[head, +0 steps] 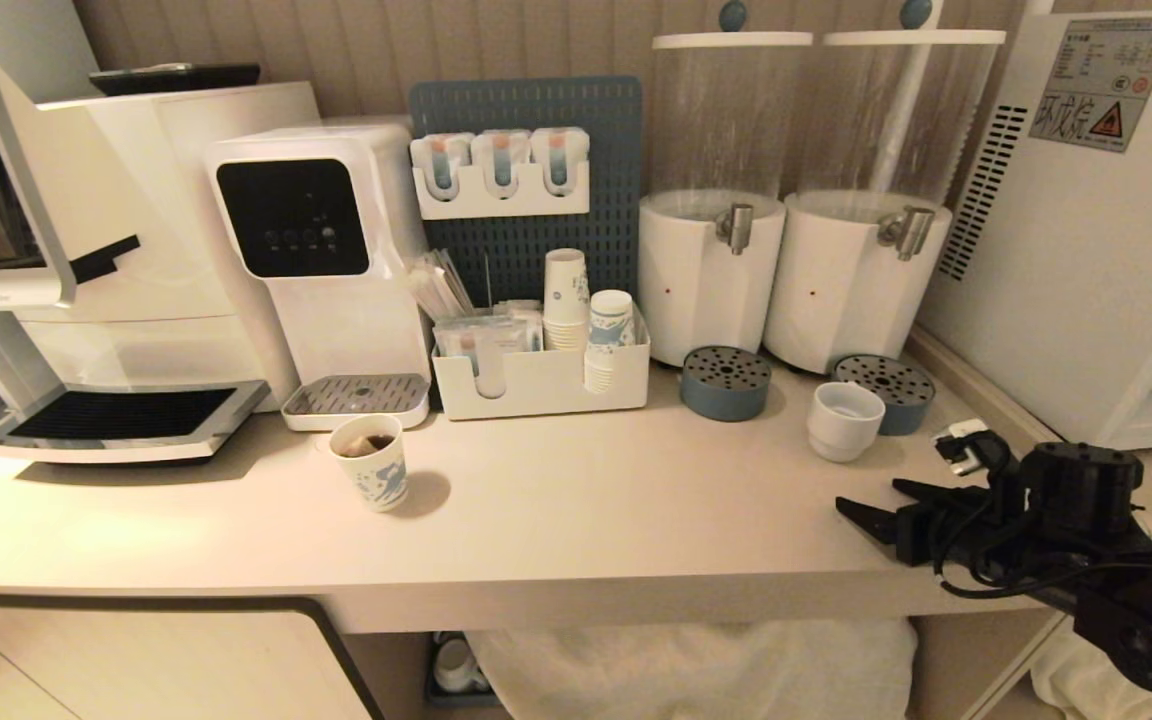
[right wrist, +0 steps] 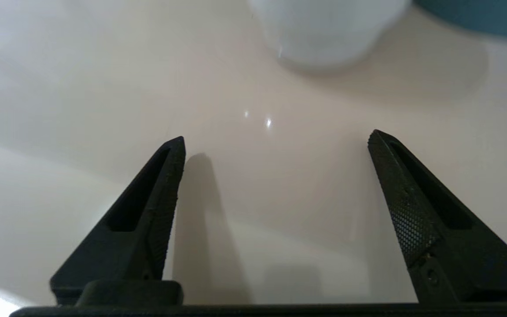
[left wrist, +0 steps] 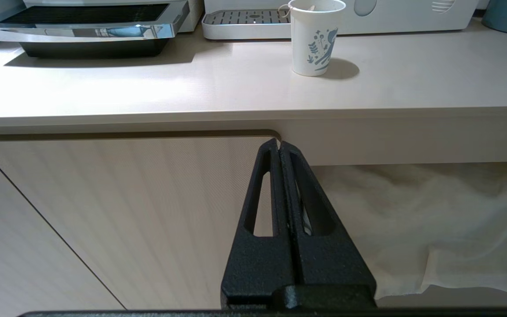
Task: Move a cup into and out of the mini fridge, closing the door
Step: Place the ceramic cup on the table
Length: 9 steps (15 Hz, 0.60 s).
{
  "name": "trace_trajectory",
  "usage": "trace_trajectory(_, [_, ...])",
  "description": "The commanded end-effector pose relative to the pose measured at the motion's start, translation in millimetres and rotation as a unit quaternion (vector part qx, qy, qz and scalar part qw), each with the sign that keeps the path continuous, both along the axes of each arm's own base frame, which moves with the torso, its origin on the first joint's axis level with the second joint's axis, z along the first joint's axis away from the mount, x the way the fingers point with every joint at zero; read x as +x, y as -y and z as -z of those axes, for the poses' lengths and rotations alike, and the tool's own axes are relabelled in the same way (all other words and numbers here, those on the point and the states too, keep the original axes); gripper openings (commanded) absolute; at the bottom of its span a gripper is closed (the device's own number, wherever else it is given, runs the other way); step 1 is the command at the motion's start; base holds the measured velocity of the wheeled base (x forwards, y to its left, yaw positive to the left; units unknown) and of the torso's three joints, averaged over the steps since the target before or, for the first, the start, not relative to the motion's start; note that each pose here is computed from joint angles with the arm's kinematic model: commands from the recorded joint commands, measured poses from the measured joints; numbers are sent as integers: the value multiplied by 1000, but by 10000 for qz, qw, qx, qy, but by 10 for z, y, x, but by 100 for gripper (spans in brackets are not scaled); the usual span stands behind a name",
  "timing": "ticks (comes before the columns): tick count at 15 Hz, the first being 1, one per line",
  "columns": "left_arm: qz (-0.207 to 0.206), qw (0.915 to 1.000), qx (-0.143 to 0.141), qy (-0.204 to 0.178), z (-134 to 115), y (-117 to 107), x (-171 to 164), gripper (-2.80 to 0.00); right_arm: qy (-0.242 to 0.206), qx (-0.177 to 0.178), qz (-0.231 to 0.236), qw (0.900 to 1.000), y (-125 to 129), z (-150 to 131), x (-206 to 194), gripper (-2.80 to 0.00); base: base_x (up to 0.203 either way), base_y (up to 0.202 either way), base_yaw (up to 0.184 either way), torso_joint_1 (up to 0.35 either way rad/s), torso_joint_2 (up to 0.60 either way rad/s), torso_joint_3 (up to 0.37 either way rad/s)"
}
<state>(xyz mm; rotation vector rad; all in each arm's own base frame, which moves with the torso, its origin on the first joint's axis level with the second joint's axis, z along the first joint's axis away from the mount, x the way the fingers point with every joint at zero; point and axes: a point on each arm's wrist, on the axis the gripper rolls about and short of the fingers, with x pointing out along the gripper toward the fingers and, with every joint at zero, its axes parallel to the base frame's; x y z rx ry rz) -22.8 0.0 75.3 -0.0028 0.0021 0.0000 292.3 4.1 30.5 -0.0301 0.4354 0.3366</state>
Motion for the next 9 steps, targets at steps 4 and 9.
trace_trajectory(4, [0,10000,-2,1,1,0,0,-280,790,-1,46,9969,7,-381,-395,0,0,0,0,0,0,0])
trace_trajectory(9, [0,10000,-2,3,0,0,0,-280,1408,45,-21,9900,-4,-694,-949,0,0,0,0,0,0,0])
